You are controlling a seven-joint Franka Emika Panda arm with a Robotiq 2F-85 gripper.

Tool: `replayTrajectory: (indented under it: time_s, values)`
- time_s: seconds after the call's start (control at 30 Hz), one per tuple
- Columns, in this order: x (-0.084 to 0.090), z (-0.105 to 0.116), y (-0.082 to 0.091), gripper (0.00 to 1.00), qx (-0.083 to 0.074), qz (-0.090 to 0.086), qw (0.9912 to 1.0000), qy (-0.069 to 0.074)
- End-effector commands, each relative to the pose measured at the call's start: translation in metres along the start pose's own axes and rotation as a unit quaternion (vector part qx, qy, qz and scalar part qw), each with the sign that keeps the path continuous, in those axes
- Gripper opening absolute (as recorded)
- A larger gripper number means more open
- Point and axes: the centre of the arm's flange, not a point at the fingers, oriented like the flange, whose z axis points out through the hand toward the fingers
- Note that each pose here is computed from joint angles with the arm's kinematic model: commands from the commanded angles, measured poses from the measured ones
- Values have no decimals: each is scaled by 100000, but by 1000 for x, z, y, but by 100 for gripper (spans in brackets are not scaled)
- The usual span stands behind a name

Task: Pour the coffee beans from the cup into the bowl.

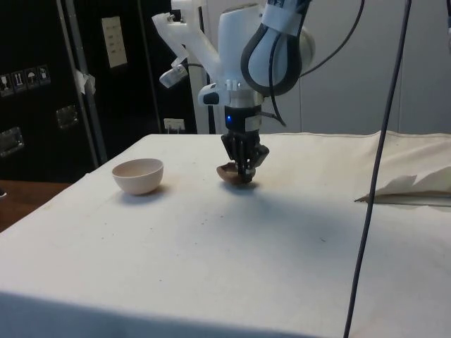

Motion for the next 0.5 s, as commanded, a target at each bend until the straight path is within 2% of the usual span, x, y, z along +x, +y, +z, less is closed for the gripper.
replayTrajectory:
  time_s: [0.0,0.23,0.3,0.33,0.43,0.47]
  values:
    - [0,-1,0,0,-493,157,99998,340]
    - [0,0,0,1,-132,106,100000,163]
    - [0,-1,0,8,-140,8,100000,156]
    - [0,0,0,18,-60,104,100000,91]
    - [-1,0,0,34,51,98,100000,-18]
    - [0,-1,0,34,-67,56,100000,78]
